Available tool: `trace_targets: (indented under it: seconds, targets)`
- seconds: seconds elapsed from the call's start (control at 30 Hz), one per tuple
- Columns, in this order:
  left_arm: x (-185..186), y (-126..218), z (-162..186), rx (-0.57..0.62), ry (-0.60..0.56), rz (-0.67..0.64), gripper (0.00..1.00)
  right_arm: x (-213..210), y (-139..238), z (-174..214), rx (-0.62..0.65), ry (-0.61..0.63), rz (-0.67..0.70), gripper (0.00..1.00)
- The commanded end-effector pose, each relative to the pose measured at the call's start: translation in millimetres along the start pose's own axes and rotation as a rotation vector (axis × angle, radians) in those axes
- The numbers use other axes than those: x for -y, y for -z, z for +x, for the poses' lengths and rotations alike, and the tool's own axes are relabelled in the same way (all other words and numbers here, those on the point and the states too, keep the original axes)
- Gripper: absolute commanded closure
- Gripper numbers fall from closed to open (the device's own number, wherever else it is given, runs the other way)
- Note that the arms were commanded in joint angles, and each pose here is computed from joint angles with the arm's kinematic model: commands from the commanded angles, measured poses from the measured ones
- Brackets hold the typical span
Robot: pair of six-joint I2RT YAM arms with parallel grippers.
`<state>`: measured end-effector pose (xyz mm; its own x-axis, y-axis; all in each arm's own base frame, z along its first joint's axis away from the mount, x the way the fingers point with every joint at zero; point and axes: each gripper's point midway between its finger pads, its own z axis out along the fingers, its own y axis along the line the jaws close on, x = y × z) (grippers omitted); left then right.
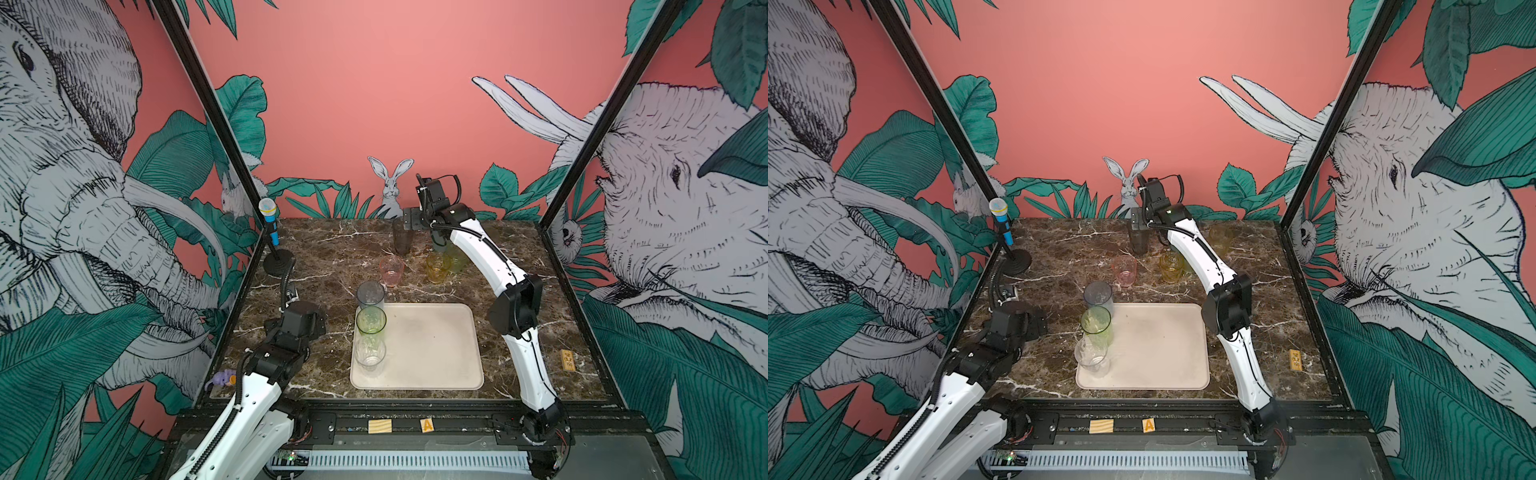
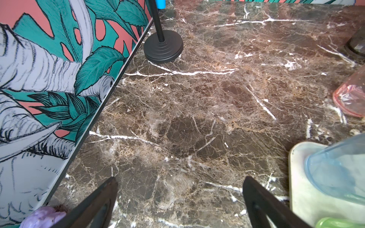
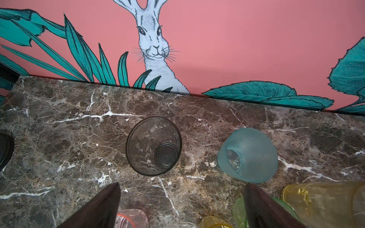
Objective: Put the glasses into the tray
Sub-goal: 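Lower the open right gripper around the dark gray tumbler's rim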
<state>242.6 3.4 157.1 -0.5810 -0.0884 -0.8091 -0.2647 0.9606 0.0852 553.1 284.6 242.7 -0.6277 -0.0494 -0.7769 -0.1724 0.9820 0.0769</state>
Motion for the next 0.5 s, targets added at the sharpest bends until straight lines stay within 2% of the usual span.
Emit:
trace_targets:
  seconds: [0.0,0.47]
  targets:
    - [-4,-1,1,0.027,0.021,-0.011,0.01,0,-6,-5,0.011,-0.047,-0.008,0.01]
    - [3,-1,6,0.045,0.058,0.044,0.01,0,-38,6,-0.005,-0.101,-0.027,0.04]
